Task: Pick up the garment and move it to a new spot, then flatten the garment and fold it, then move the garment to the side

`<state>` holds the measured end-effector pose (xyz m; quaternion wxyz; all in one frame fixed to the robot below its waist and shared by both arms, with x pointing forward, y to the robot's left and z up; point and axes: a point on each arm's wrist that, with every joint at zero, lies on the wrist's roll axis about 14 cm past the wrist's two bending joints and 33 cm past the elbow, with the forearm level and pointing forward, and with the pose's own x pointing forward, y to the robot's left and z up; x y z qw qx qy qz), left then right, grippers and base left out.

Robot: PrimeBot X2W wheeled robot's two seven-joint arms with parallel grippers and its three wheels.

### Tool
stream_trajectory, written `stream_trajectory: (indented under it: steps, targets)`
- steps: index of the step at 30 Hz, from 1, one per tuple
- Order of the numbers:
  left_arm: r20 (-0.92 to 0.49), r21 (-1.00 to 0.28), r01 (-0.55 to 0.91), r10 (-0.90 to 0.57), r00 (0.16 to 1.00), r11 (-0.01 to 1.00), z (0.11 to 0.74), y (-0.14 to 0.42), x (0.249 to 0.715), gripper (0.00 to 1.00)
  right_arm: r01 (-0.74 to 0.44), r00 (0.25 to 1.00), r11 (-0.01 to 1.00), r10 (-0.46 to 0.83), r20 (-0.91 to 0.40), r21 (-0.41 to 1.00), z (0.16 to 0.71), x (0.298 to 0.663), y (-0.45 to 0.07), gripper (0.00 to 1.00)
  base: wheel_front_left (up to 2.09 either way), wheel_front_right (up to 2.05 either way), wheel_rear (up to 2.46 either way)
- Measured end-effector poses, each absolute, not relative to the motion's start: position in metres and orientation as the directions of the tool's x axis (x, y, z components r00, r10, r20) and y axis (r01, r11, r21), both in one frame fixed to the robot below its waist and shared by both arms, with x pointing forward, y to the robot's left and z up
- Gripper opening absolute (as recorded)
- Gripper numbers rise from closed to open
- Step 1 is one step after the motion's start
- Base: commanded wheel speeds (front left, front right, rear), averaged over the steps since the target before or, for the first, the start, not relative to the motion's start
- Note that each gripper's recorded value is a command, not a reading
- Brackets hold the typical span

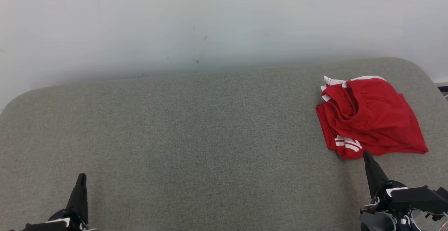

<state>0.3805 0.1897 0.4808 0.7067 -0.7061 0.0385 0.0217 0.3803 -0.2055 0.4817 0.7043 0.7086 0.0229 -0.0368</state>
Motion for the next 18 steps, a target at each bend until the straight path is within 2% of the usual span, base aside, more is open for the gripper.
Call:
stream_trajectory:
  steps: [18]
  targets:
    - [-0.085, -0.996, -0.085, -0.024, 0.996, 0.002, 0.4808, 0.1897, 0.3806, 0.0, 0.084, 0.996, -0.007, -0.019, -0.084, 0.996, 0.4819, 0.3804, -0.2055, 0.0, 0.0, 0.0, 0.0]
